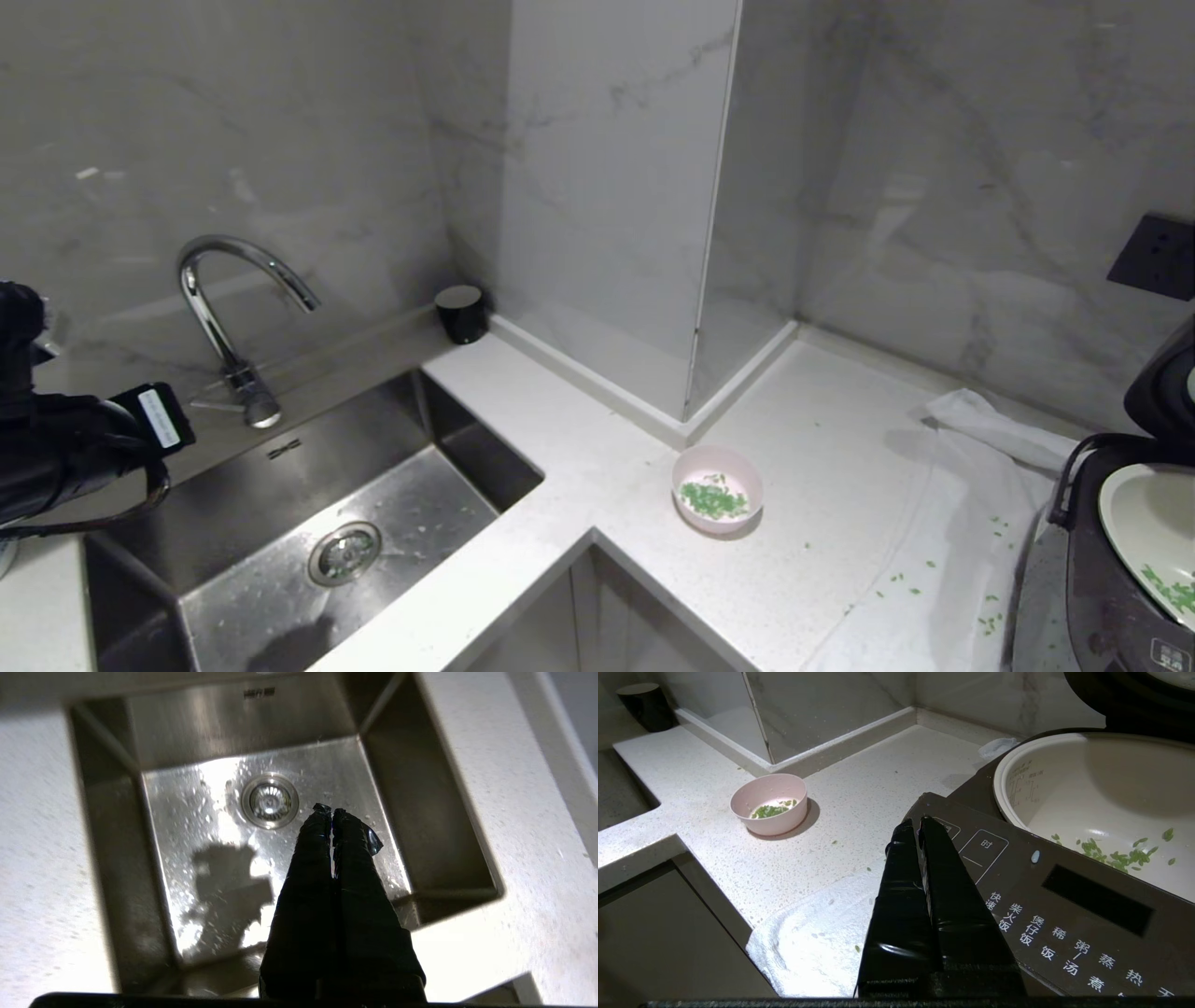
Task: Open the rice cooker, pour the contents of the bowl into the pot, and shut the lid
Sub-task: Turn on the tap
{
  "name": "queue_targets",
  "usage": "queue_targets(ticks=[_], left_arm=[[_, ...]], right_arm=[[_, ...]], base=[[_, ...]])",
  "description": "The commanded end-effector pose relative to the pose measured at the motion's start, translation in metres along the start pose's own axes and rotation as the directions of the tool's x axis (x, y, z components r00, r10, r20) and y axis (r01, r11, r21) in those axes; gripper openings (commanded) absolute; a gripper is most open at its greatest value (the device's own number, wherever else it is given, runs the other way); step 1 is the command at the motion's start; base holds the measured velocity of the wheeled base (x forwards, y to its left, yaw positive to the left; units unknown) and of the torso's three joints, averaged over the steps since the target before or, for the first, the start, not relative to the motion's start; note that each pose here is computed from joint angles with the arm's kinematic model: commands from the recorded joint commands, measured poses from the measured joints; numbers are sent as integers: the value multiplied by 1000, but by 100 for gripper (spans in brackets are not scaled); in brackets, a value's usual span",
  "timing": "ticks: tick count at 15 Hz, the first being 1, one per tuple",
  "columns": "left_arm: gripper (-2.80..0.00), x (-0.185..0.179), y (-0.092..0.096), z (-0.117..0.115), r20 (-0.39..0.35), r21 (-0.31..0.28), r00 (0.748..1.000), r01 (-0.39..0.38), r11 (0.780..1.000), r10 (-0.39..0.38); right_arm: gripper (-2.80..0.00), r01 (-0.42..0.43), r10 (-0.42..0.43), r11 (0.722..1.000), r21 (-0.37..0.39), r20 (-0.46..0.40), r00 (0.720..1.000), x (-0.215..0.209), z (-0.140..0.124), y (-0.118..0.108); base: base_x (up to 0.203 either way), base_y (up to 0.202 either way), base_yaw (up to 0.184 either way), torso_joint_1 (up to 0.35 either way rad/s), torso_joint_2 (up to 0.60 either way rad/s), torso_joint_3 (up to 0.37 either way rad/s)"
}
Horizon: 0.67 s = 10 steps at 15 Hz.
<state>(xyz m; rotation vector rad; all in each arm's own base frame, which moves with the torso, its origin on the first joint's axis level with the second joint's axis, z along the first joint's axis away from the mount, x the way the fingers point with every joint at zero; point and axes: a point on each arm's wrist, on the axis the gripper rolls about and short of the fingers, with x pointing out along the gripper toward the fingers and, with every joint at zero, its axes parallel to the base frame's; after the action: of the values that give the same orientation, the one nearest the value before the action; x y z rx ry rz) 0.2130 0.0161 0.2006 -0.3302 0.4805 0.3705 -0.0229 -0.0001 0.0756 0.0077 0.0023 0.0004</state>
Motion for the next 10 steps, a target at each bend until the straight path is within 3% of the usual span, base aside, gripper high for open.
queue_targets(ticks=[1, 5, 10], left_arm=[[-280, 59, -6, -8, -129, -27, 988, -83, 996, 79], [-280, 120, 2, 3, -141, -105, 976, -179, 978, 163], [-280, 187, 37, 26, -79, -141, 964, -262, 955, 253]], right_arm=[[-280, 0, 0, 1000, 0, 1, 1000, 0, 0, 0], [-280, -1, 1, 1000, 0, 1, 1000, 0, 0, 0], [-280, -1, 1, 1000, 0, 1, 1000, 0, 0, 0]], base=[[0, 0, 0, 0, 0, 0], [0, 0, 0, 0, 0, 0], [0, 0, 0, 0, 0, 0]])
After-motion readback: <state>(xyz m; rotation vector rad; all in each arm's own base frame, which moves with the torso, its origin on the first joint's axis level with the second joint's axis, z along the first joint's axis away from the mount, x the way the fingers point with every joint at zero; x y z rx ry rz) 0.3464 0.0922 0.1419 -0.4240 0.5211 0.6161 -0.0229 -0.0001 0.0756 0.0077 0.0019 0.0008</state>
